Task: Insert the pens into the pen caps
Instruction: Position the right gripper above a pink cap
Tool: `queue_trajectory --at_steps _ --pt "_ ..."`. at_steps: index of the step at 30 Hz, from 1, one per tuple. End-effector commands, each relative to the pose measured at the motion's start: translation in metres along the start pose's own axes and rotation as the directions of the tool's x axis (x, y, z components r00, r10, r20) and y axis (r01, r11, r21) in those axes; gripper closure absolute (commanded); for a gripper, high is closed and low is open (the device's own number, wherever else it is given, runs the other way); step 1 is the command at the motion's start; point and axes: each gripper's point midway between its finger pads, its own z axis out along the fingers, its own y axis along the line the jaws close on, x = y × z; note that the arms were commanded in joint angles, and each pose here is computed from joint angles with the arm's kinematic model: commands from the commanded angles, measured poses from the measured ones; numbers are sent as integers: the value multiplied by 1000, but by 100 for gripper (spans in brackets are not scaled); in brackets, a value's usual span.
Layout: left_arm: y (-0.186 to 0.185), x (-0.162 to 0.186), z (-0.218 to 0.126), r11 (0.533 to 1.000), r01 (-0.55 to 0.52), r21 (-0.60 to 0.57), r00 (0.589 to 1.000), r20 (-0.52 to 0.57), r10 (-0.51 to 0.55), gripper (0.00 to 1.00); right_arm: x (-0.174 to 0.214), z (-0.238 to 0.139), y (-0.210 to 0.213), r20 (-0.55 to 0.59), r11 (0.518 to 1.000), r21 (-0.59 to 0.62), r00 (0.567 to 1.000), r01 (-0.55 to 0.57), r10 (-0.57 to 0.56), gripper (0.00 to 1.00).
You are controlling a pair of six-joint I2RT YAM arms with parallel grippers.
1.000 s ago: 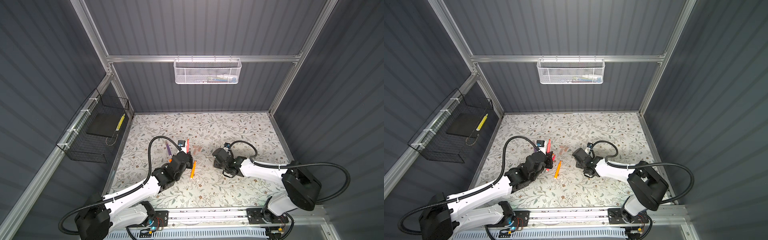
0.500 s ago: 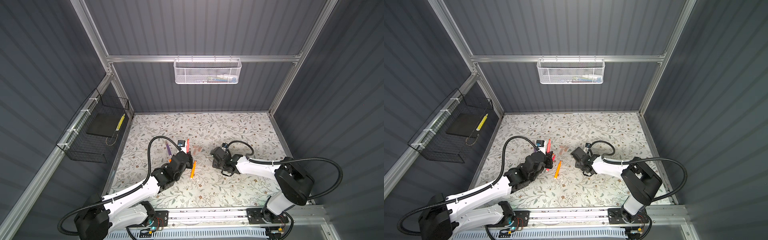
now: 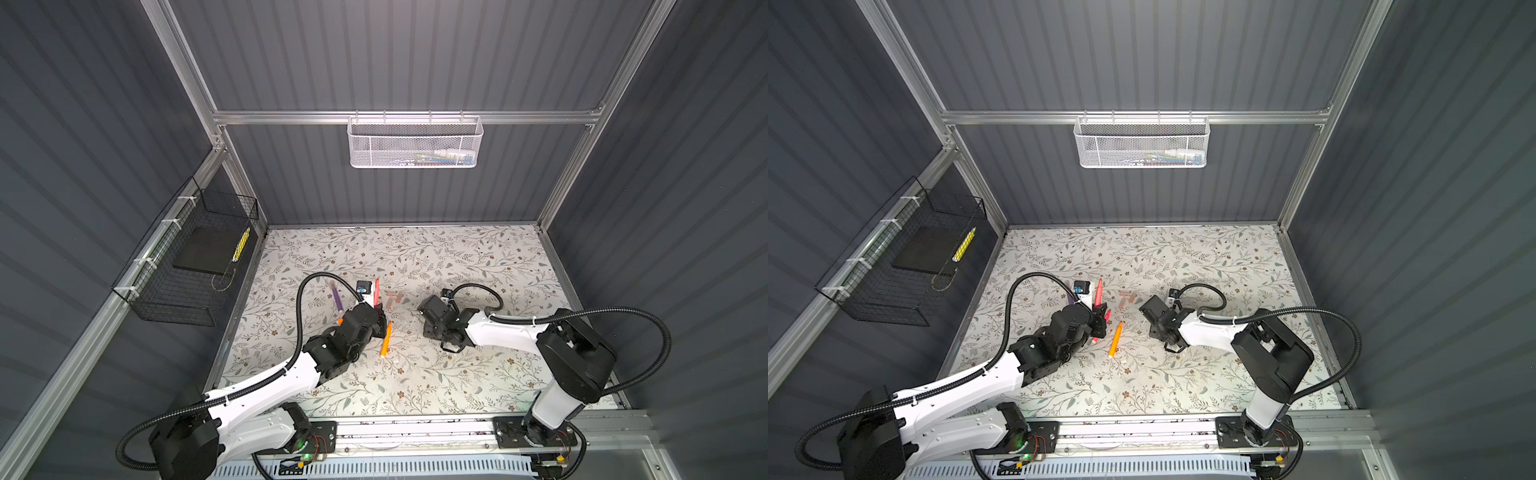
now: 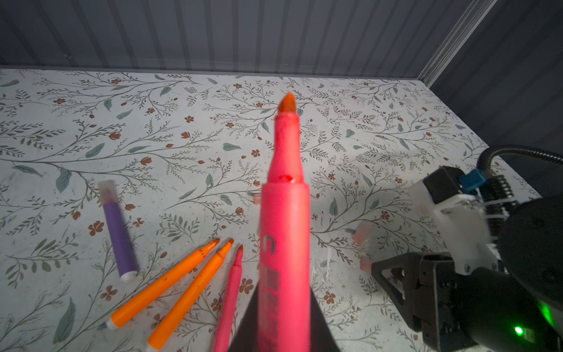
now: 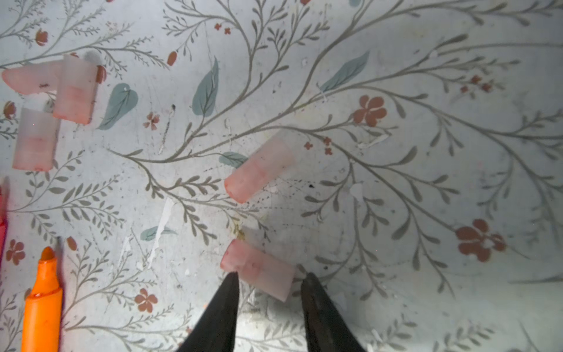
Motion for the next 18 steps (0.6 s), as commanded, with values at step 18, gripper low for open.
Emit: queue_trajectory --at_steps 18 --pt "-5 0 2 1000 -13 22 1000 -3 13 100 -25 -15 7 92 999 -39 996 -5 9 44"
